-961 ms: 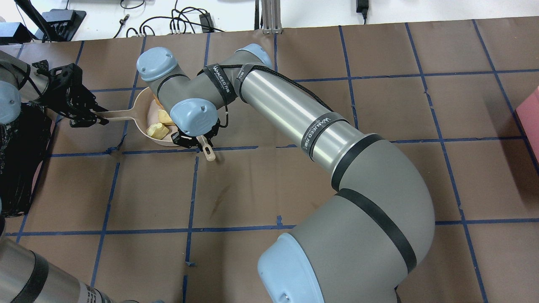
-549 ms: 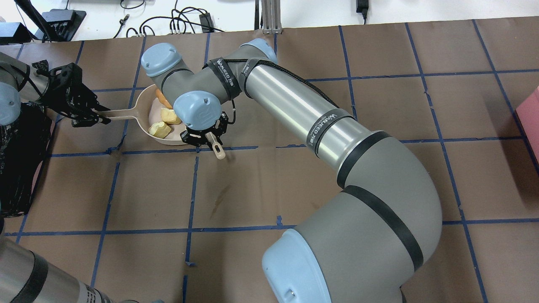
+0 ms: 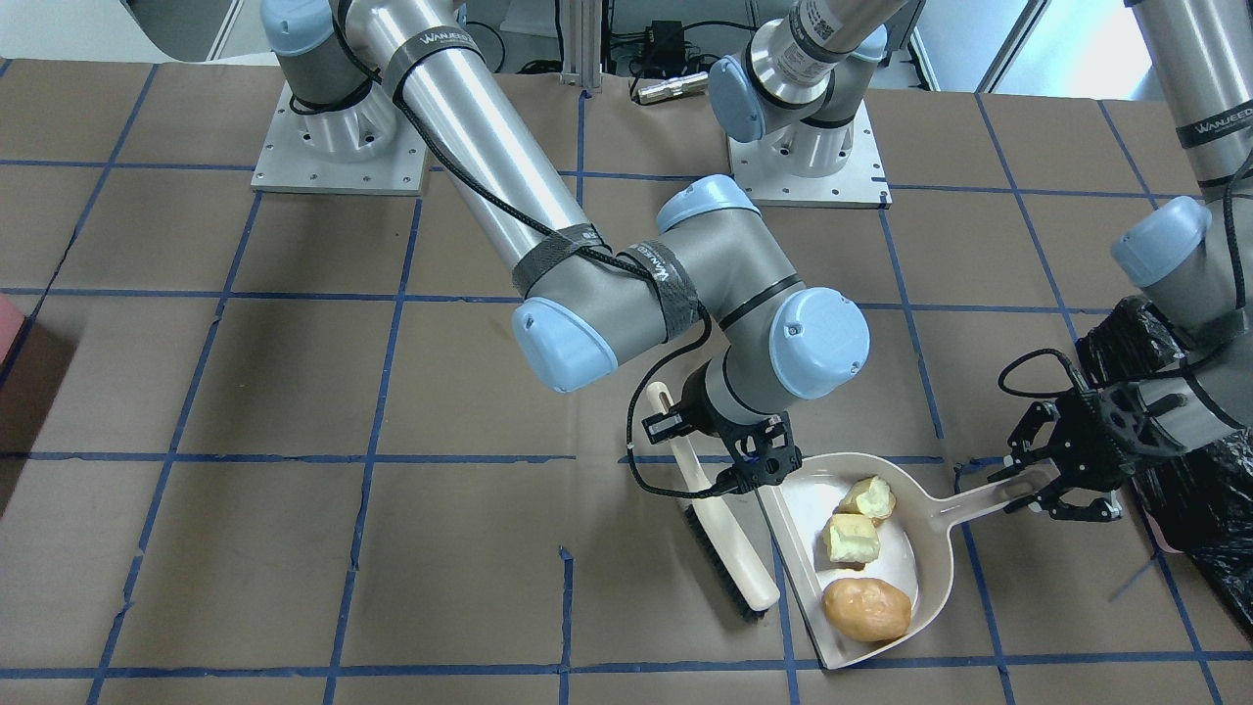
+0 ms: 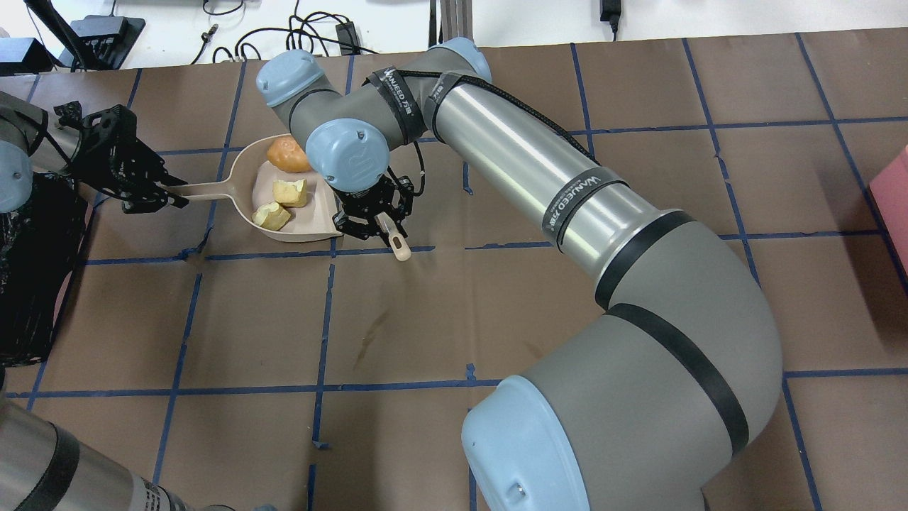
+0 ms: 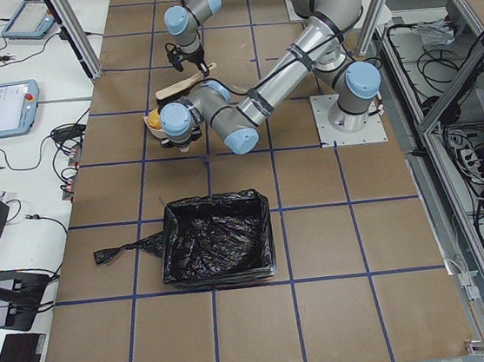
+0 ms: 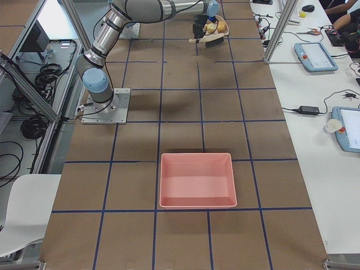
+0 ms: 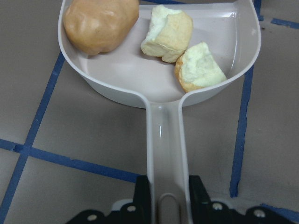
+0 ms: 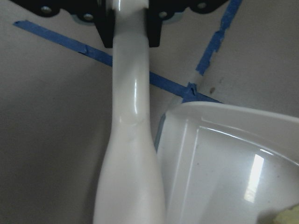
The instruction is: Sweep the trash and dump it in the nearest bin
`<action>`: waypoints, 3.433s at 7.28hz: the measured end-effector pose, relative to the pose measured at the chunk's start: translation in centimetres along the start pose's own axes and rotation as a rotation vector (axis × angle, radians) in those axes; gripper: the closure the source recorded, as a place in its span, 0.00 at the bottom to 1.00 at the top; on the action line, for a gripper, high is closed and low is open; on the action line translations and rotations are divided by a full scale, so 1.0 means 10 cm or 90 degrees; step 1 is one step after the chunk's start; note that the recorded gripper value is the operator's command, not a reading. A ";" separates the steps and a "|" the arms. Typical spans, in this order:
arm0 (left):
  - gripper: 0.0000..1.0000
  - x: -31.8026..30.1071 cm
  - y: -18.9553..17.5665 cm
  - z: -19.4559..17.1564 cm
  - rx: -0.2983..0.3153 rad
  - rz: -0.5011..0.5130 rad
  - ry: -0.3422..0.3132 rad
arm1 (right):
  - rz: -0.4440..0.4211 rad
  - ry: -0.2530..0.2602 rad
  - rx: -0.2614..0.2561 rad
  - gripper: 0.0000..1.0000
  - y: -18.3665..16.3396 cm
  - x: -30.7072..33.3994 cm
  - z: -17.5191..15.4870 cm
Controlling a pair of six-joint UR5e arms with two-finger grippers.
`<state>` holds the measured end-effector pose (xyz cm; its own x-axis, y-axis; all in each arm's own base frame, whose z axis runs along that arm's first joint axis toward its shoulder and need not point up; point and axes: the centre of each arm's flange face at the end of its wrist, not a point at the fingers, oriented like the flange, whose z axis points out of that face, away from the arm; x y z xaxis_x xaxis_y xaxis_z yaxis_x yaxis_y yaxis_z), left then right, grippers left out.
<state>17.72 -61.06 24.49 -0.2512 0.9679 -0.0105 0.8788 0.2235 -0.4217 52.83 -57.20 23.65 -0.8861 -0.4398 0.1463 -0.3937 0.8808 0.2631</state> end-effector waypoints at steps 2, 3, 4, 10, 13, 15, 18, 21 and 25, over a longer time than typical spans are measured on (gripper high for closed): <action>0.99 0.00 0.00 -0.01 0.014 -0.003 -0.005 | 0.000 0.012 -0.007 0.96 0.02 0.04 -0.02; 0.99 0.00 0.04 -0.02 0.037 -0.011 -0.012 | 0.003 0.019 -0.020 0.97 0.07 0.06 -0.04; 0.99 0.03 0.15 -0.02 0.063 -0.021 -0.018 | 0.025 0.025 -0.042 0.97 0.17 0.08 -0.10; 0.99 0.15 0.80 -0.35 0.189 -0.091 -0.098 | 0.294 0.009 -0.142 0.99 1.34 0.07 -0.23; 0.99 0.31 0.98 -0.87 0.228 -0.135 -0.141 | 0.341 -0.047 -0.096 0.99 1.81 0.09 0.17; 0.99 0.47 1.14 -1.31 0.224 -0.163 -0.173 | 0.262 -0.072 -0.085 0.99 1.85 0.25 0.26; 0.99 0.92 1.53 -2.07 0.219 -0.227 -0.243 | 0.238 -0.082 -0.094 0.97 2.01 0.40 0.37; 1.00 1.51 2.26 -2.76 0.252 -0.343 -0.311 | 0.233 -0.090 -0.078 0.30 2.07 0.38 0.58; 0.99 2.49 3.20 -3.23 0.246 -0.432 -0.362 | 0.234 -0.086 -0.090 0.00 1.90 0.32 0.77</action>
<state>52.73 -26.08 40.05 -0.9046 0.4234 -0.0500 0.3059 0.5628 -0.7679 40.63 -40.52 21.80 -0.9892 -0.0655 0.1311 -0.0163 0.9382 0.3458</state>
